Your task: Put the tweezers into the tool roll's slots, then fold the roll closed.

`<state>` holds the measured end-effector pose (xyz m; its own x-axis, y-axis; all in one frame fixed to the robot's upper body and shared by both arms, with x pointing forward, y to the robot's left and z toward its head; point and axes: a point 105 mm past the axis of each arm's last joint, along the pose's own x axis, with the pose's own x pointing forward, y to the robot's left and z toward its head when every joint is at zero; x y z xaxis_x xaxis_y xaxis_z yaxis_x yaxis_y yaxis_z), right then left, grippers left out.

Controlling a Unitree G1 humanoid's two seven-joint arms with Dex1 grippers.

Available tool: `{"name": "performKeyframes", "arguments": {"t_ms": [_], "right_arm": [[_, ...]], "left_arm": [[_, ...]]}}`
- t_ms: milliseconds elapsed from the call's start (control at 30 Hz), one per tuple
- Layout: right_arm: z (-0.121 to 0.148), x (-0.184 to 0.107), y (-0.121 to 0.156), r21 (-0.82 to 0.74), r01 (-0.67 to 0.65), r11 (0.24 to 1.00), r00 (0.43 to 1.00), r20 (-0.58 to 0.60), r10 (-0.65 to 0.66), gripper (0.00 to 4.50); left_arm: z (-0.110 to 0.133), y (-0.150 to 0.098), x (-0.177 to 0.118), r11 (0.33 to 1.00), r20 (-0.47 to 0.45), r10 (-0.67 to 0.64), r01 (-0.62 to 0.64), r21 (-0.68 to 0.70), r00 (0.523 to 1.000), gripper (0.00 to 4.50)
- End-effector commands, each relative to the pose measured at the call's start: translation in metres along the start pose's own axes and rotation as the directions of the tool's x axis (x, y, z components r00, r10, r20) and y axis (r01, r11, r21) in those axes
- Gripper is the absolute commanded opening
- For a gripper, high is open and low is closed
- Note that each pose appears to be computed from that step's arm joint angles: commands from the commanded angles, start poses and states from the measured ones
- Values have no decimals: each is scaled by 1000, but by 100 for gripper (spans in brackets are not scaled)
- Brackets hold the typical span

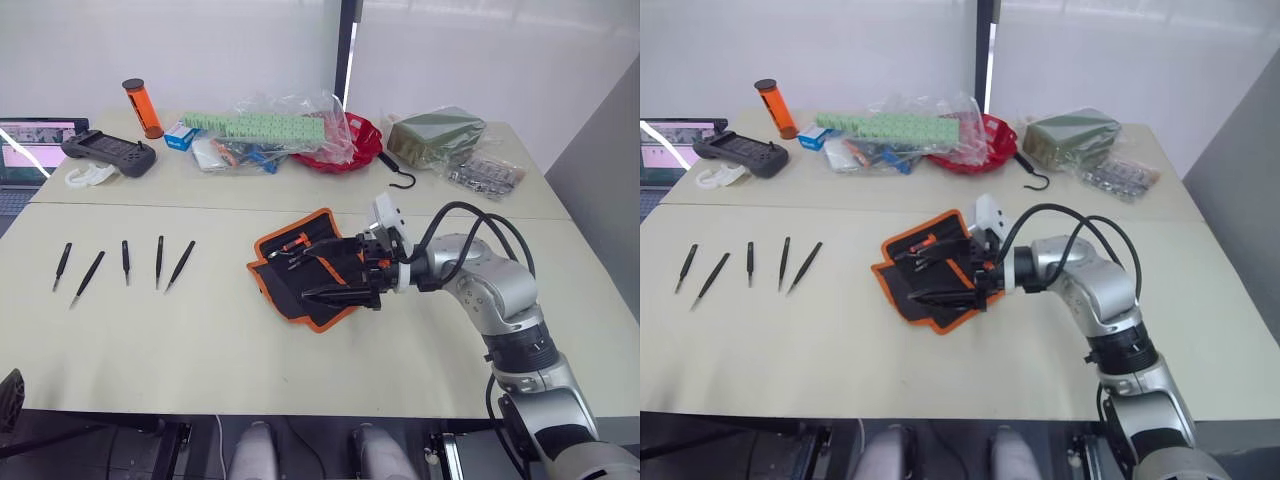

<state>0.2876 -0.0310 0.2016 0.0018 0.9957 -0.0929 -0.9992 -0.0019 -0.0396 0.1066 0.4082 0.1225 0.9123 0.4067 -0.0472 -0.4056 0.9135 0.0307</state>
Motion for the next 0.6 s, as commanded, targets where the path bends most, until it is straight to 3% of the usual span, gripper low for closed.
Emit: {"name": "performKeyframes", "arguments": {"t_ms": [33, 233, 400, 600], "right_arm": [[10, 2, 1, -68, 8, 998, 1000, 13, -7, 446], [11, 0, 3, -137, 15, 990, 1000, -18, -18, 446], [11, -4, 4, -154, 37, 987, 999, -31, -42, 446], [15, -14, 6, -162, 95, 982, 994, -34, -102, 446]], "left_arm": [[13, 9, 11, 1000, 24, 15, -15, -2, 1000, 450], [29, 15, 69, 1000, 41, -6, 7, -19, 999, 450], [28, -6, 119, 992, -49, -123, 122, -24, 991, 450], [20, -10, 167, 993, -139, -118, 117, -13, 983, 450]]}}
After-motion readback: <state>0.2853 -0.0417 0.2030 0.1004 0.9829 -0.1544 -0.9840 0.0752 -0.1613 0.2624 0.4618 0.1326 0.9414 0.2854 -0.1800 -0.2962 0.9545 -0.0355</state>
